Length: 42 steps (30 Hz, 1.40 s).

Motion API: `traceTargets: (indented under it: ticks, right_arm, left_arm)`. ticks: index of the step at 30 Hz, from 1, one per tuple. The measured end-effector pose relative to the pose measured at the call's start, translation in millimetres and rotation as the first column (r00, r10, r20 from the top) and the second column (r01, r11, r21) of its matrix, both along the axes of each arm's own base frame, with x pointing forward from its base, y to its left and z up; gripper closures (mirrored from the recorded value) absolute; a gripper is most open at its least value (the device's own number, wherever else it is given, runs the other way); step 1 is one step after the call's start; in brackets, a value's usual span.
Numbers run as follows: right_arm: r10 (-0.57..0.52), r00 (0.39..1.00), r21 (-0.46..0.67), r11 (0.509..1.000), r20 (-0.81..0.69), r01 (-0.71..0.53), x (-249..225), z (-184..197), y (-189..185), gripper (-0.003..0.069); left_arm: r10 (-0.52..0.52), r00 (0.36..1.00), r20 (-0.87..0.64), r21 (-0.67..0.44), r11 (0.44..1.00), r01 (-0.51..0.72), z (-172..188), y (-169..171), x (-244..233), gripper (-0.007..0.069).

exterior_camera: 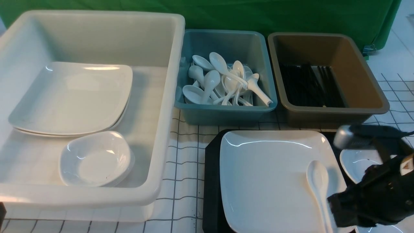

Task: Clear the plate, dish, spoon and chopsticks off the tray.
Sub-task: Use the right arm to grab a soup spoon from the plate

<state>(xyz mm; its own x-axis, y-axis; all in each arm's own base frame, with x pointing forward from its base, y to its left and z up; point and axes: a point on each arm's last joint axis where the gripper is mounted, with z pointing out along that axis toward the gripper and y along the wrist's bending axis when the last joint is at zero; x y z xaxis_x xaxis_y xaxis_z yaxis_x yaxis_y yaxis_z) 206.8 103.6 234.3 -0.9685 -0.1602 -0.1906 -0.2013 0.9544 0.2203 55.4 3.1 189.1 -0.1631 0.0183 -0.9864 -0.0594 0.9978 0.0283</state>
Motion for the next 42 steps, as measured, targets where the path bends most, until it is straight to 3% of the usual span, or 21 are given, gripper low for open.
traceTargets:
  ticks: [1,3,7,12,18,21,23,26,32,35,41,42]
  right_arm:
    - [0.016,1.000,-0.028,0.999,-0.001,-0.016,2.1,-8.9,9.0,0.0385]
    - [0.004,1.000,-0.064,0.998,0.004,-0.003,7.4,-20.4,15.0,0.0295]
    - [-0.017,1.000,-0.107,0.994,0.006,0.017,21.3,-43.7,19.6,0.0194]
    - [-0.012,1.000,-0.137,0.991,-0.011,0.011,35.3,-74.3,24.7,0.0173]
    - [-0.008,1.000,-0.130,0.992,0.021,0.011,44.8,-81.2,28.8,0.0174]
    - [-0.004,1.000,-0.133,0.991,0.023,0.007,45.0,-81.4,28.6,0.0230]
    - [0.000,1.000,-0.136,0.991,0.024,0.004,45.1,-81.4,28.5,0.0366]
    - [0.003,1.000,-0.136,0.991,0.022,0.000,45.0,-81.3,28.6,0.0511]
    - [0.026,0.998,-0.167,0.985,-0.053,-0.035,47.2,-73.4,30.5,0.0501]
    - [0.071,0.990,-0.192,0.977,-0.120,-0.093,49.8,-51.7,32.6,0.0502]
    - [0.109,0.993,-0.125,0.987,0.052,-0.102,64.1,26.9,40.4,0.0505]
    - [0.113,0.982,-0.092,0.991,0.149,-0.100,68.9,51.8,42.8,0.0507]
  left_arm:
    - [0.000,1.000,0.000,0.000,1.000,0.000,0.0,0.0,0.0,0.0604]
    - [0.000,1.000,0.000,-0.001,1.000,0.000,0.0,0.0,0.0,0.0604]
    - [0.000,1.000,0.000,-0.002,1.000,0.000,0.0,0.0,0.0,0.0604]
    - [0.000,1.000,0.000,-0.002,1.000,0.000,0.0,0.0,0.0,0.0604]
    - [0.000,1.000,0.000,-0.002,1.000,0.000,0.0,0.0,0.0,0.0604]
    - [0.000,1.000,0.000,-0.002,1.000,0.000,0.0,0.0,0.0,0.0604]
    - [0.000,1.000,0.000,-0.002,1.000,0.000,0.0,0.0,0.0,0.0604]
    - [0.000,1.000,0.000,0.000,1.000,0.000,0.0,0.0,0.0,0.0604]
    - [0.000,1.000,0.000,-0.001,1.000,0.000,0.0,0.0,0.0,0.0604]
    - [0.000,1.000,0.000,-0.001,1.000,0.000,0.0,0.0,0.0,0.0604]
    - [0.000,1.000,0.000,-0.001,1.000,0.000,0.0,0.0,0.0,0.0604]
    - [0.000,1.000,0.000,-0.001,1.000,0.000,0.0,0.0,0.0,0.0604]
